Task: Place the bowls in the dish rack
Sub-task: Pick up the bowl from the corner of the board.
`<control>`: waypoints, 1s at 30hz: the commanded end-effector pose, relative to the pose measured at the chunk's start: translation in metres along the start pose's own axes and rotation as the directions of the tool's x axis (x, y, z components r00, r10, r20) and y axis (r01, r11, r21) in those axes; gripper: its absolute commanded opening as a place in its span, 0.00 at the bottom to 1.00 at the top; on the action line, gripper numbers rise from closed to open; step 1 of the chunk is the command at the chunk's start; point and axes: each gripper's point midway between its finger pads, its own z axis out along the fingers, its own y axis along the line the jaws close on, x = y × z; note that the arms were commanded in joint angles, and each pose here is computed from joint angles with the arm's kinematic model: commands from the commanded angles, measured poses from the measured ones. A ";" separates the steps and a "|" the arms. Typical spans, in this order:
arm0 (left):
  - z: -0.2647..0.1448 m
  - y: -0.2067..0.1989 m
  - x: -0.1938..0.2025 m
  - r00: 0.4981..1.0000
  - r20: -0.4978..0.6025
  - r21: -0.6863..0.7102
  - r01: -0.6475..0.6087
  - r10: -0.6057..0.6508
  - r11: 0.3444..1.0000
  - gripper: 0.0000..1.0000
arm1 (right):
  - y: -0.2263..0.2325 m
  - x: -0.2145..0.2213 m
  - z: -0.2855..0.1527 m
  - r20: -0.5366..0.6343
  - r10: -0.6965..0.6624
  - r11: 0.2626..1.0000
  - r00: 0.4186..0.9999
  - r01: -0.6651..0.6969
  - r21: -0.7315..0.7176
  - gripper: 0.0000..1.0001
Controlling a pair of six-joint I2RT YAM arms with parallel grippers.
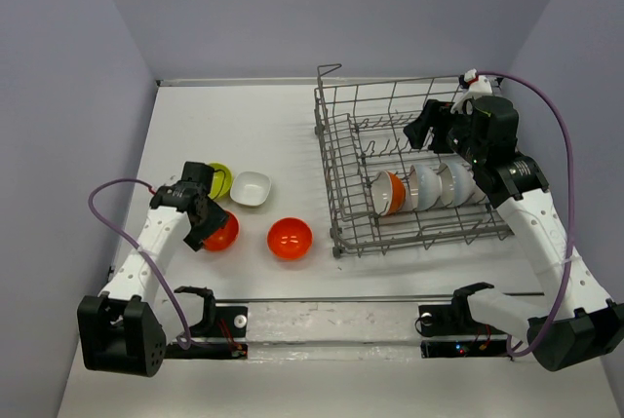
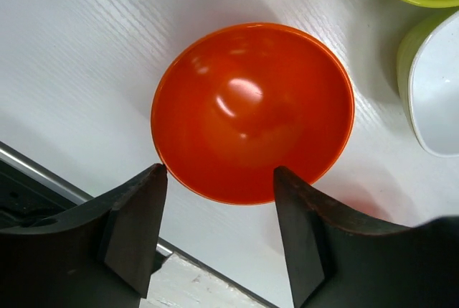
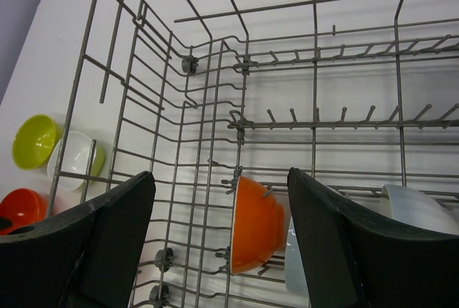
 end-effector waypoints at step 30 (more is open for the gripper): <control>0.015 0.006 0.017 0.998 -0.061 -0.014 0.009 -0.009 1.000 0.79 | 0.004 -0.005 0.001 0.023 -0.024 1.000 0.999 0.025 -0.017 0.80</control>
